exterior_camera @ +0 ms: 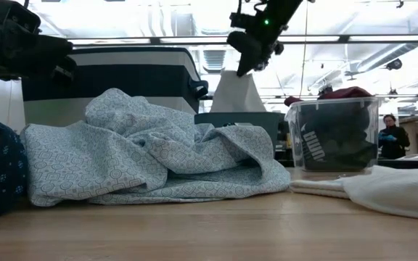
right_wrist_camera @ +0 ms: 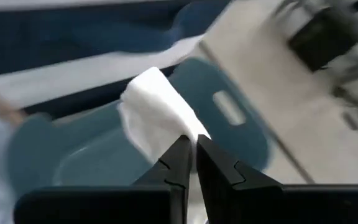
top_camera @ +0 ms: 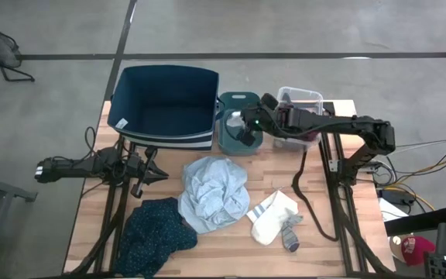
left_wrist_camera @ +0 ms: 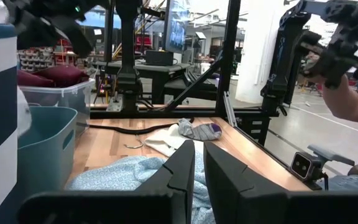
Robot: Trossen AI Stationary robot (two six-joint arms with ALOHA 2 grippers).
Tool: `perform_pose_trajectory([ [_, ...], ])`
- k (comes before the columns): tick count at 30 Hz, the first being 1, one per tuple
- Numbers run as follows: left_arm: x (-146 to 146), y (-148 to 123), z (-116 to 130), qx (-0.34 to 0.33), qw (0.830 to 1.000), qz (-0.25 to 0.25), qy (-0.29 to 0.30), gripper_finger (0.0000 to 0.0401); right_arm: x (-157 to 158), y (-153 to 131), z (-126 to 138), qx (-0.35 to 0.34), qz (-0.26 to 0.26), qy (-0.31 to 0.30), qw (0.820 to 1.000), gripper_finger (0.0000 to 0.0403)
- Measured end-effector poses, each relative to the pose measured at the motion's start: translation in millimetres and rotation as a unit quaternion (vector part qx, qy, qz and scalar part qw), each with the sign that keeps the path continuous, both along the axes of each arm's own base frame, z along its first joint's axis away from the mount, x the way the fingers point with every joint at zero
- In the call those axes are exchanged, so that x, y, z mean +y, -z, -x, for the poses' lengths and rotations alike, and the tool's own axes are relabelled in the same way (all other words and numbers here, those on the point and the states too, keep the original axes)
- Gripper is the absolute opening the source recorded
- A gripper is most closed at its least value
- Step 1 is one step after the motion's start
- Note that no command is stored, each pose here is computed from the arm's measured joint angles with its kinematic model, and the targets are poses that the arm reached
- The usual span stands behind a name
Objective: Pick & Place Cloths
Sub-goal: Put the white sock into the light blue bin, then put the white striped sock into the light blue bin
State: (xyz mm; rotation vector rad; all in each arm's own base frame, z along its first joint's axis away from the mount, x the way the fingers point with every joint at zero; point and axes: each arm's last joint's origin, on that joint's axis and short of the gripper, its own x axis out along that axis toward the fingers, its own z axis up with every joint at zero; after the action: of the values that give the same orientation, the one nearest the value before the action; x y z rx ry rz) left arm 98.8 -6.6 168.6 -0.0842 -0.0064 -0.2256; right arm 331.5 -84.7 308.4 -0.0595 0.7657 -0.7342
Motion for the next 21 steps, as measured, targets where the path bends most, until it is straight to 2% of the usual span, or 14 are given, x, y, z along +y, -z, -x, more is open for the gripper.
perform_pose_trajectory([
  [4,0,0,0,0.000,1.000,0.000,0.000,0.0040,3,13,1,0.010,-0.018,-0.007,1.000,0.0059],
  [10,0,0,0,0.000,1.000,0.000,0.000,0.0041,6,24,3,0.024,-0.043,-0.026,0.998,0.0134],
  [13,0,0,0,0.000,1.000,0.000,0.000,0.0041,15,26,5,0.031,-0.095,-0.061,0.993,0.0166],
  [16,0,0,0,0.000,1.000,0.000,0.000,0.0039,32,27,5,0.035,-0.170,-0.126,0.977,0.0186],
  [19,0,0,0,0.000,1.000,0.000,0.000,0.0041,53,33,10,0.085,-0.216,-0.194,0.953,0.0193],
  [21,0,0,0,0.000,1.000,0.000,0.000,0.0041,68,37,14,0.114,-0.252,-0.216,0.937,0.0194],
])
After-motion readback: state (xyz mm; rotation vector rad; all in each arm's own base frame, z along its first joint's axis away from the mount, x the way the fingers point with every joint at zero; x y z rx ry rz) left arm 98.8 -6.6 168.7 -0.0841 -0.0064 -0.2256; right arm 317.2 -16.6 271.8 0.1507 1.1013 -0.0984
